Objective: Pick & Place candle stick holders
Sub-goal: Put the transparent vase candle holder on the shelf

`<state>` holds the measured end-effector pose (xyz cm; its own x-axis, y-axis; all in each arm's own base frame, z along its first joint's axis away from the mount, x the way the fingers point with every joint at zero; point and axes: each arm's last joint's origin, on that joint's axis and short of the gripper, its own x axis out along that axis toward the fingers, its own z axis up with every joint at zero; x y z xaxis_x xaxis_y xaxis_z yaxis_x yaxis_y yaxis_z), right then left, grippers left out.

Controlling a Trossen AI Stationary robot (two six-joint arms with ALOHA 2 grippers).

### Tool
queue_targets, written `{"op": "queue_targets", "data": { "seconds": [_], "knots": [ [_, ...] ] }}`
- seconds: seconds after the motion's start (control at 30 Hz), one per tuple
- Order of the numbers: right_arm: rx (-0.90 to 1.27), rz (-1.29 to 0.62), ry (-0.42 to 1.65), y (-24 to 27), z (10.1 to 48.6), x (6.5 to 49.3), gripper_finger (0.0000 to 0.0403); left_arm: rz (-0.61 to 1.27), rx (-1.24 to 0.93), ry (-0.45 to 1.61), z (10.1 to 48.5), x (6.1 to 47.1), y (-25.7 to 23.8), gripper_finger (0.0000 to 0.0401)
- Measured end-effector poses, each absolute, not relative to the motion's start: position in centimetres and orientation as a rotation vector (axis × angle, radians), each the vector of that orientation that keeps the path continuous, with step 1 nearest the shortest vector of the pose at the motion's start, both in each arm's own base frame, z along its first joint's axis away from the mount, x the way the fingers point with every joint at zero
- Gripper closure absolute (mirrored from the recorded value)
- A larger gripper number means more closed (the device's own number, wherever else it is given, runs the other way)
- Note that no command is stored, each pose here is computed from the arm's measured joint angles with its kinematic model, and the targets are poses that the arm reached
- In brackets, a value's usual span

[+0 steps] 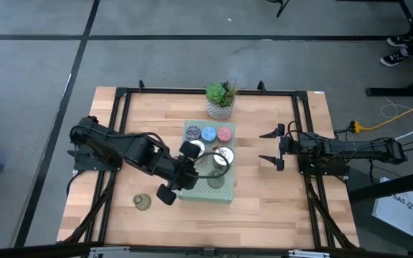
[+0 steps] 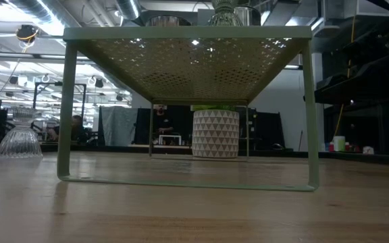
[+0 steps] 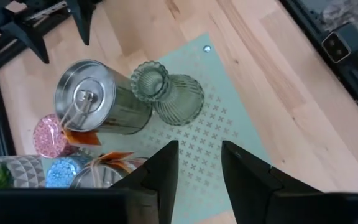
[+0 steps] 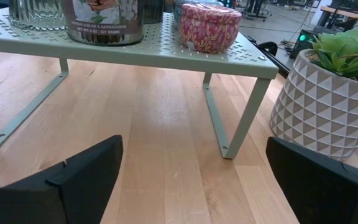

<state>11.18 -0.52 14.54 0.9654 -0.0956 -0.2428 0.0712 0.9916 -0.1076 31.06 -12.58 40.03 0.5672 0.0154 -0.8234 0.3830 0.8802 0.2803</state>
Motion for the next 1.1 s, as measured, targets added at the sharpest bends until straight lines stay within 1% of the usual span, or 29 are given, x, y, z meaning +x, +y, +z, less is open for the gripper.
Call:
{"op": "queue_targets", "data": {
  "seconds": [0.4,0.77,1.1],
  "knots": [
    [-0.098,-0.085,0.250,-0.5,14.5,11.2,0.0004,-0.189,0.401,0.919,41.8,29.0,-11.9,0.0310],
    [-0.098,-0.085,0.250,-0.5,14.6,11.2,0.0004,0.004,0.371,1.059,41.2,27.7,-10.9,0.0325],
    [-0.098,-0.085,0.250,-0.5,14.5,11.2,0.0004,0.028,0.414,1.066,40.6,27.0,-11.8,0.0330]
  ]
}}
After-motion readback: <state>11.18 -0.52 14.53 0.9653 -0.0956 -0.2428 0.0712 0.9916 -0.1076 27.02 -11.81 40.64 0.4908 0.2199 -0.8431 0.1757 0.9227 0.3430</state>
